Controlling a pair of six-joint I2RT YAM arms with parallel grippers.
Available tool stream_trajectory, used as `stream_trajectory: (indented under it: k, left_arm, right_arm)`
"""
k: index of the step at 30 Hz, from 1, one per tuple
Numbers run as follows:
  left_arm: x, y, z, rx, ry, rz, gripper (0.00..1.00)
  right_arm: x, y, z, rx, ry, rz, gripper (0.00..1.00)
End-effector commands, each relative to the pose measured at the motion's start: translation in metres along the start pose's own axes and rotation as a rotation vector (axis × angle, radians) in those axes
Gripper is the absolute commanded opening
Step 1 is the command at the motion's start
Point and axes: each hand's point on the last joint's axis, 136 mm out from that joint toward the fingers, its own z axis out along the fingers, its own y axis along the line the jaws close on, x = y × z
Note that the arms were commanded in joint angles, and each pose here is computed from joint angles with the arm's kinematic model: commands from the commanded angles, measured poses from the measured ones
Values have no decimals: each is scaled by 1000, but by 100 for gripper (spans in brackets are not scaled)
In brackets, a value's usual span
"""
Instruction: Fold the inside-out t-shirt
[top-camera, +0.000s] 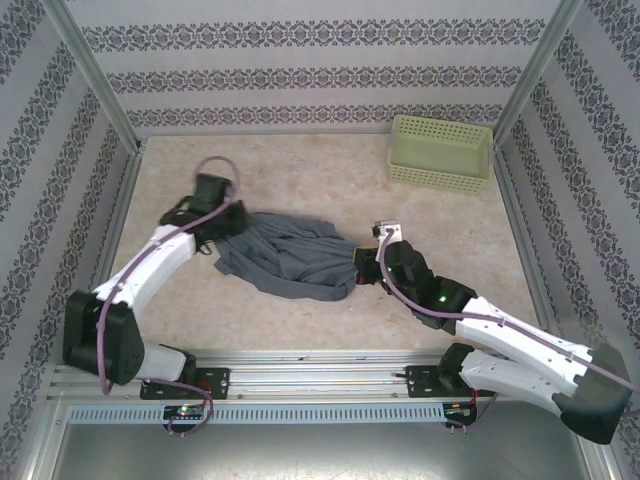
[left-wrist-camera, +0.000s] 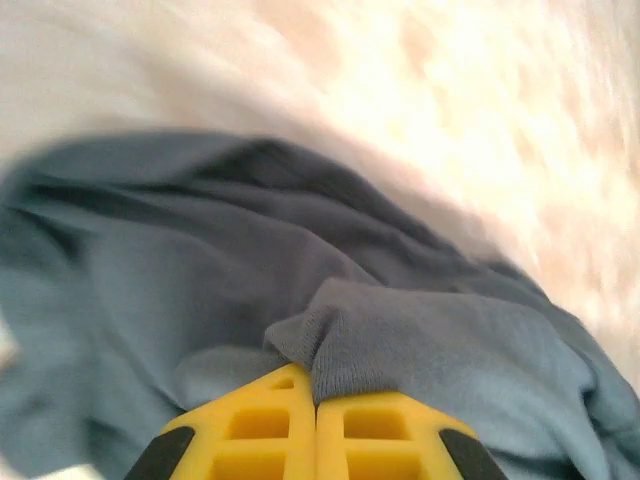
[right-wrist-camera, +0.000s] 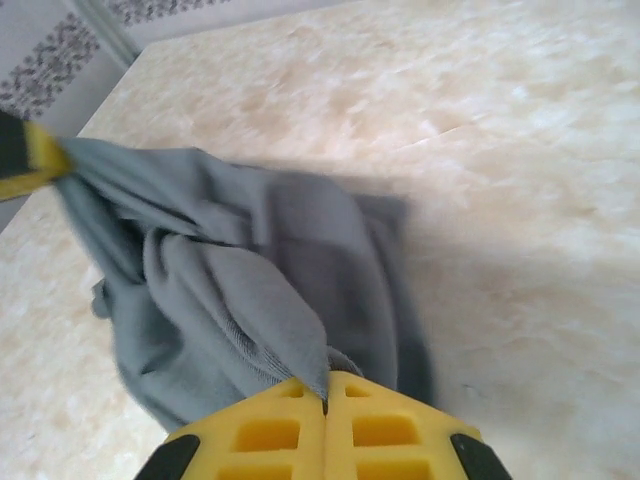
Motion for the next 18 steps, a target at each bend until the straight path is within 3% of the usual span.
stream_trajectory:
  k: [1, 6, 7, 10, 12, 14, 18]
  left_arm:
    - [-17, 0, -24, 83, -56, -66, 0]
    - [8, -6, -11, 155, 50, -79, 0]
    - [16, -10, -7, 185, 86, -75, 0]
    - [37, -21, -1, 226, 162, -40, 0]
    - [49, -28, 0, 248, 192, -13, 0]
    - [55, -33, 1, 278, 211, 3, 0]
    - [58, -32, 1, 281, 213, 16, 0]
  right_arm:
    - [14, -37, -4, 161, 22, -28, 0]
    - [24, -44, 3, 207, 83, -42, 0]
    - [22, -45, 4, 228, 92, -47, 7]
    - [8, -47, 1, 299, 106, -69, 56]
    - [-3, -33, 4, 272, 128, -121, 72]
    - [-15, -7, 11, 212, 132, -171, 76]
    - [-21, 34, 37, 119, 222, -161, 75]
